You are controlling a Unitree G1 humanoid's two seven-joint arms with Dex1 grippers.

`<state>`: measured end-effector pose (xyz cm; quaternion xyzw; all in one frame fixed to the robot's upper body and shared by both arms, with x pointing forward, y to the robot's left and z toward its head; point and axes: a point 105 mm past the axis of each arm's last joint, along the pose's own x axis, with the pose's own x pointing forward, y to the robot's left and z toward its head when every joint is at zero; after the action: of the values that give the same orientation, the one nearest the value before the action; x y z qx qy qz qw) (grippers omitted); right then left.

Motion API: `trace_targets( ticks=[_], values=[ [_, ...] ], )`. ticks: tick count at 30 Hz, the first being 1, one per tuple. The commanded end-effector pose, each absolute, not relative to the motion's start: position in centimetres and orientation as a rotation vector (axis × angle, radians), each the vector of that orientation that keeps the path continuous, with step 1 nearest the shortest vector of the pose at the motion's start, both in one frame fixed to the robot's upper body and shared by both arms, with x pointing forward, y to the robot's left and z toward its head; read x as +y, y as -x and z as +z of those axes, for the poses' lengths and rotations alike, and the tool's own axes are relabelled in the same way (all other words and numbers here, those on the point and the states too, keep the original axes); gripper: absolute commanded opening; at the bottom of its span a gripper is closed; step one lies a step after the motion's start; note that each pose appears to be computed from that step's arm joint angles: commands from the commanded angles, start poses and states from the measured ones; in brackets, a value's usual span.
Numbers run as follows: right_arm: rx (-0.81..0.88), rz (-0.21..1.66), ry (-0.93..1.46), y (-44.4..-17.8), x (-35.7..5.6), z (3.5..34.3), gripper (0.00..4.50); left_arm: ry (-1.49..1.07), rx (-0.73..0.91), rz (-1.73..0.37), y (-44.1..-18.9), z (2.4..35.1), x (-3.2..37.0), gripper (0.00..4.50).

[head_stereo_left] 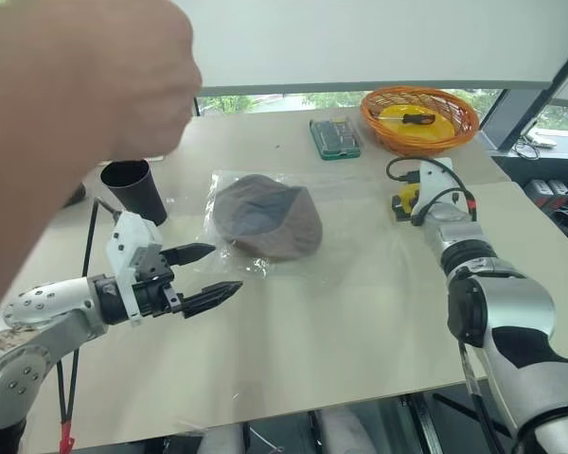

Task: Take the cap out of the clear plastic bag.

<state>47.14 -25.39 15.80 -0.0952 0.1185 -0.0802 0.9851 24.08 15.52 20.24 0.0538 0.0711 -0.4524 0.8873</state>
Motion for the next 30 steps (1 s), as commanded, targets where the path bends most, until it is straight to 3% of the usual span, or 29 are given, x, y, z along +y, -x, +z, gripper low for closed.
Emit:
trace_targets(
  ticks=[1, 9, 15, 18, 20, 22, 27, 30],
  values=[
    [0.115, -0.174, 0.19, -47.7, -25.7, 19.9, 4.5, -0.133, 0.112, -0.966, -23.7, 21.0, 15.0, 4.5],
    [-0.038, -0.11, 0.143, -48.3, -24.3, 25.5, 4.5, -0.131, 0.106, -1.0, -24.7, 20.9, 14.5, 4.5],
    [-0.119, 0.026, 0.129, -48.6, -21.5, 28.3, 4.5, -0.123, 0.094, -1.002, -25.0, 20.9, 14.4, 4.5],
    [-0.153, 0.199, 0.106, -48.5, -18.2, 29.4, 4.5, -0.104, 0.082, -0.94, -25.7, 20.9, 15.4, 4.5],
    [-0.14, 0.46, 0.091, -46.4, -13.0, 28.2, 4.5, -0.094, 0.074, -0.808, -27.1, 20.8, 17.8, 4.5],
    [-0.093, 0.706, 0.08, -41.3, -8.3, 25.8, 4.5, -0.083, 0.08, -0.682, -27.8, 20.3, 20.5, 4.5],
    [-0.024, 0.953, 0.122, -33.8, -4.9, 23.7, 4.5, -0.081, 0.115, -0.561, -27.5, 19.2, 24.0, 4.5],
    [-0.004, 1.035, 0.184, -31.3, -4.1, 22.6, 4.5, -0.081, 0.135, -0.543, -27.4, 18.7, 24.8, 4.5]
  ],
)
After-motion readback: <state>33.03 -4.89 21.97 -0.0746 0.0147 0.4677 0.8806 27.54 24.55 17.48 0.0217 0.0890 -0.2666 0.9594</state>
